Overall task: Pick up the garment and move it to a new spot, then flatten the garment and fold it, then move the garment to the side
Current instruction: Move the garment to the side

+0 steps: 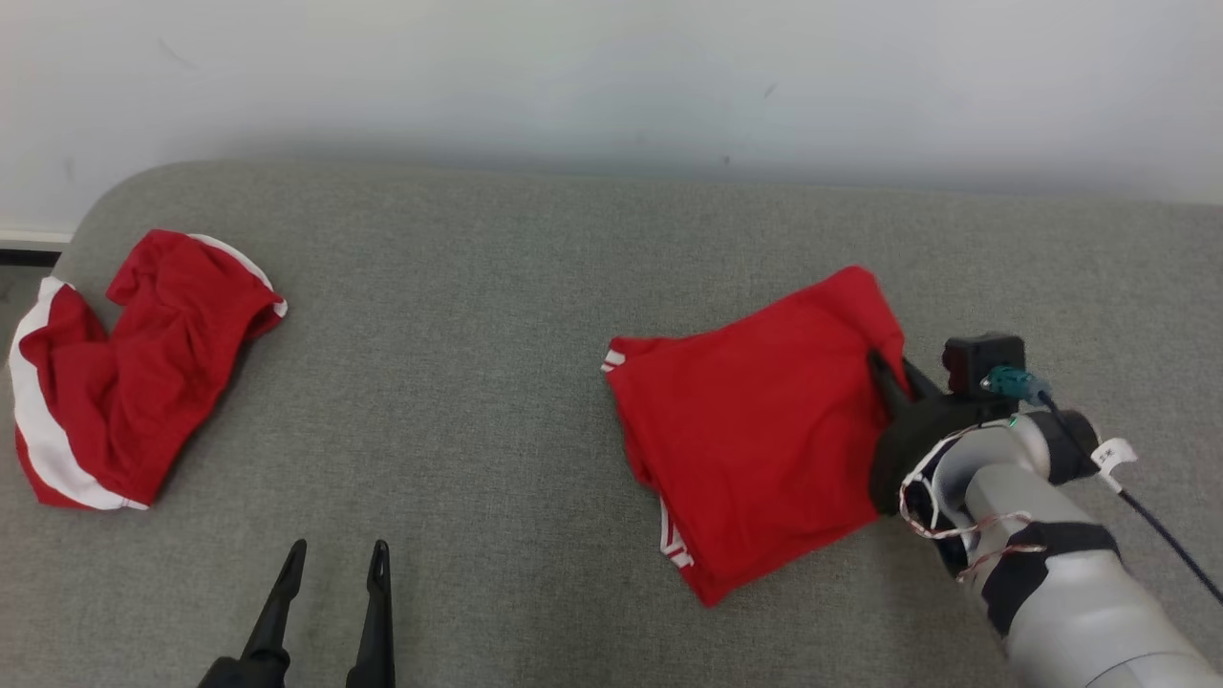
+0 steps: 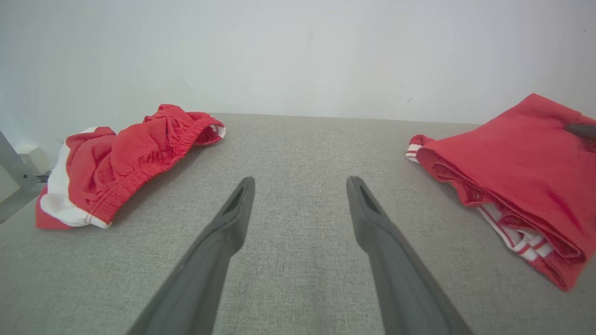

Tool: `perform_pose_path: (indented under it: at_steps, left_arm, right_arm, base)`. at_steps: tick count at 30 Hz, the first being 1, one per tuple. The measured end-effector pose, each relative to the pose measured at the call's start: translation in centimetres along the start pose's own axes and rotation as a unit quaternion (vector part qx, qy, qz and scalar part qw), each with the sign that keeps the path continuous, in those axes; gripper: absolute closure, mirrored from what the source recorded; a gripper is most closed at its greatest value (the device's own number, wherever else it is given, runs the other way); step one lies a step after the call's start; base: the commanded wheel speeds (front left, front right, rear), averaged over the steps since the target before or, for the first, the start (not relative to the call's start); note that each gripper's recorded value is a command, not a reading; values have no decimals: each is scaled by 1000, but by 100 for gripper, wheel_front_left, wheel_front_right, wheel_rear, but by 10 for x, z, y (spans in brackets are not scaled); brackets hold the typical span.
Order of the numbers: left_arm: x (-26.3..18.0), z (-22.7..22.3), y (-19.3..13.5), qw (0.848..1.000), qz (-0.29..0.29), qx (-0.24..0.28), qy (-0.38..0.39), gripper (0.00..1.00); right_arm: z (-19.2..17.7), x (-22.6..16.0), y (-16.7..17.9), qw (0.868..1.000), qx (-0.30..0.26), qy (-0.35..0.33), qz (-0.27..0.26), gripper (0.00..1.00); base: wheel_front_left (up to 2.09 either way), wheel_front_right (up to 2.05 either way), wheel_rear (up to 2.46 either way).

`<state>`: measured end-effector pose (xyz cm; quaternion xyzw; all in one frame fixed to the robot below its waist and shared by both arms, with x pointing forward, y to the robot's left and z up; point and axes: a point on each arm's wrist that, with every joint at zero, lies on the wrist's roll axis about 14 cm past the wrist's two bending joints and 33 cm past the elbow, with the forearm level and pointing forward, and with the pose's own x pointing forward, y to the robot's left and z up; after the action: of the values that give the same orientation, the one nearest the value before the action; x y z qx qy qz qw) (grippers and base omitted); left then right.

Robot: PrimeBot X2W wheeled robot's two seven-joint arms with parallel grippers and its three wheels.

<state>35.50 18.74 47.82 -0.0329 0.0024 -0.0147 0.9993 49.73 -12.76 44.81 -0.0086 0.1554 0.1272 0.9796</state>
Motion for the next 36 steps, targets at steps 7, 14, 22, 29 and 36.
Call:
perform_pose_path:
  at_steps: [7,14,22,29,36]
  left_arm:
    - [26,2,-11,1000,-19,-4,-6,0]
    - [59,7,-23,999,-42,2,-24,0]
    - [81,5,-37,997,-66,8,-32,0]
    - [95,3,-47,996,-84,8,-37,0]
    - [98,-3,-46,996,-87,11,-32,0]
  right_arm:
    - [31,15,-68,996,-72,-3,-49,100]
    - [37,21,-143,984,-142,35,-105,100]
    - [36,15,-203,964,-204,86,-150,100]
    - [46,5,-248,944,-247,114,-188,100]
    - [59,-4,-280,926,-275,136,-219,100]
  base:
    - [0,0,0]
    - [0,0,0]
    - [0,0,0]
    - [0,0,0]
    - [0,0,0]
